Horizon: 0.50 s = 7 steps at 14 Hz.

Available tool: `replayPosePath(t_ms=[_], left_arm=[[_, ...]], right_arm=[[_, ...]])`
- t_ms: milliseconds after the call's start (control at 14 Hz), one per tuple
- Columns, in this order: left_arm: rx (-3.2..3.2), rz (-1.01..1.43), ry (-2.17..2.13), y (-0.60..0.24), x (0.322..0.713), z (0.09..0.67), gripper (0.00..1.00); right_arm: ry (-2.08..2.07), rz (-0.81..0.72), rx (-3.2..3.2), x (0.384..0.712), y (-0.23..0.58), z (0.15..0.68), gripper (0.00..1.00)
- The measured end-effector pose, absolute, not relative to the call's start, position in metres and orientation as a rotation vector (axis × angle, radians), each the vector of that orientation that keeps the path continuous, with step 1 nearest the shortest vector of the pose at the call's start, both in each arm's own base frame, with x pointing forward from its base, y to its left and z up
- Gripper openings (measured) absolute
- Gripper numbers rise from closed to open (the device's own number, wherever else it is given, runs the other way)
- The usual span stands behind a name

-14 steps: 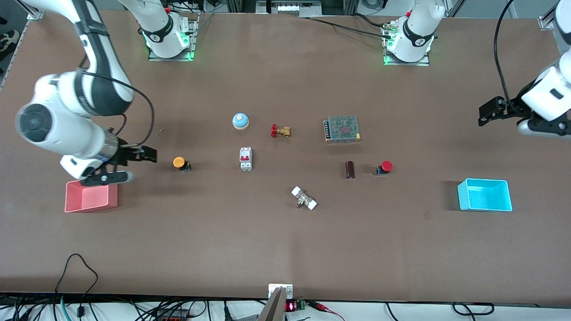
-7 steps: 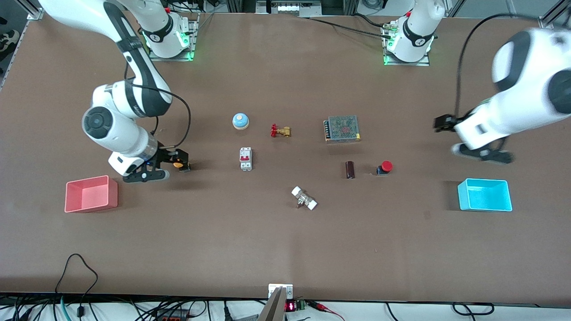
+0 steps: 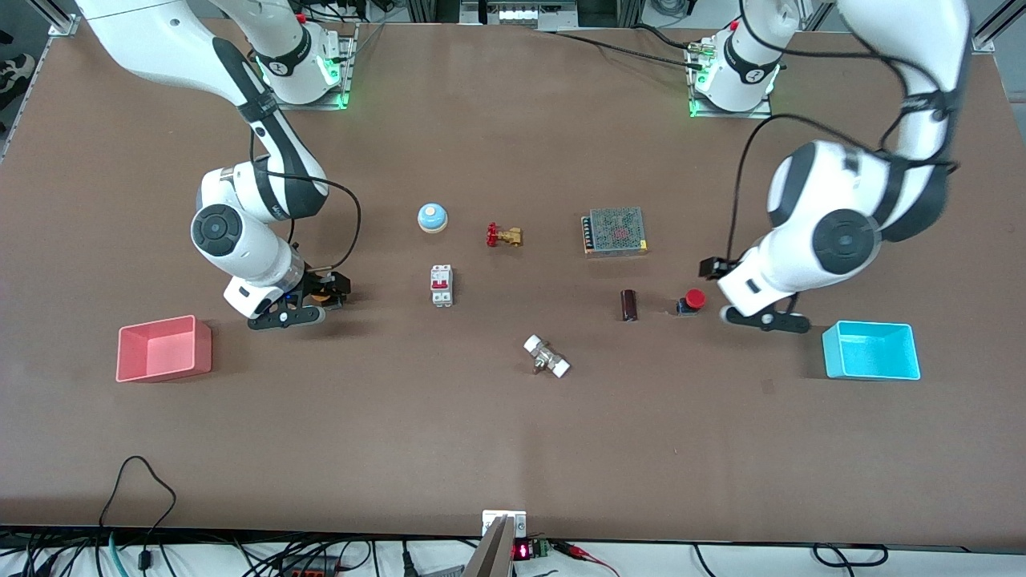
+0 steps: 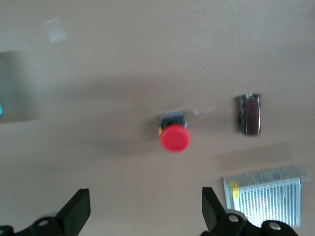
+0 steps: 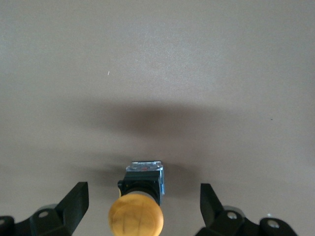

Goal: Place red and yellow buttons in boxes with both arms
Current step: 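Close the right gripper on the yellow button while the left gripper grasps the red button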

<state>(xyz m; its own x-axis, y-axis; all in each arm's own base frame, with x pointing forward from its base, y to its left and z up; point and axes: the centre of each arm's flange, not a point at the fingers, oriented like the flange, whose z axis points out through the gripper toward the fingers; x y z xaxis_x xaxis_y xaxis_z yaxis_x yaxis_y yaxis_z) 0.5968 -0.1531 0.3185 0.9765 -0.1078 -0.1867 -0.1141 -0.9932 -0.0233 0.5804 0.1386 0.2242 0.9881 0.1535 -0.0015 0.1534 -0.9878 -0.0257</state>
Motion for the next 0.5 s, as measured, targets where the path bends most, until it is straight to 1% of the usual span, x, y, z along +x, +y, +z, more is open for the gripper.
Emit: replayPosePath(t_ms=[214,286,357,429,500], left_arm=[[-3.103,0.196,0.160,-0.168,0.579,0.265,1.00],[-3.108,0.173,0.156,-0.167,0.574,0.251,1.00],[-3.112,0.153,0.147,-0.164,0.571,0.238,1.00],[-3.113,0.142,0.132,-0.163,0.569,0.229,1.00],[-3.114,0.138,0.118,-0.162,0.568,0.222,1.00]], right_arm=[[-0.249,0.014,-3.106,0.579,0.142,0.220,1.00],[-0.254,0.017,-3.106,0.578,0.143,0.218,0.96],[-0.257,0.019,-3.105,0.578,0.145,0.216,0.96],[-0.261,0.018,-3.106,0.577,0.145,0.216,0.89],[-0.267,0.017,-3.108,0.577,0.146,0.216,0.75]])
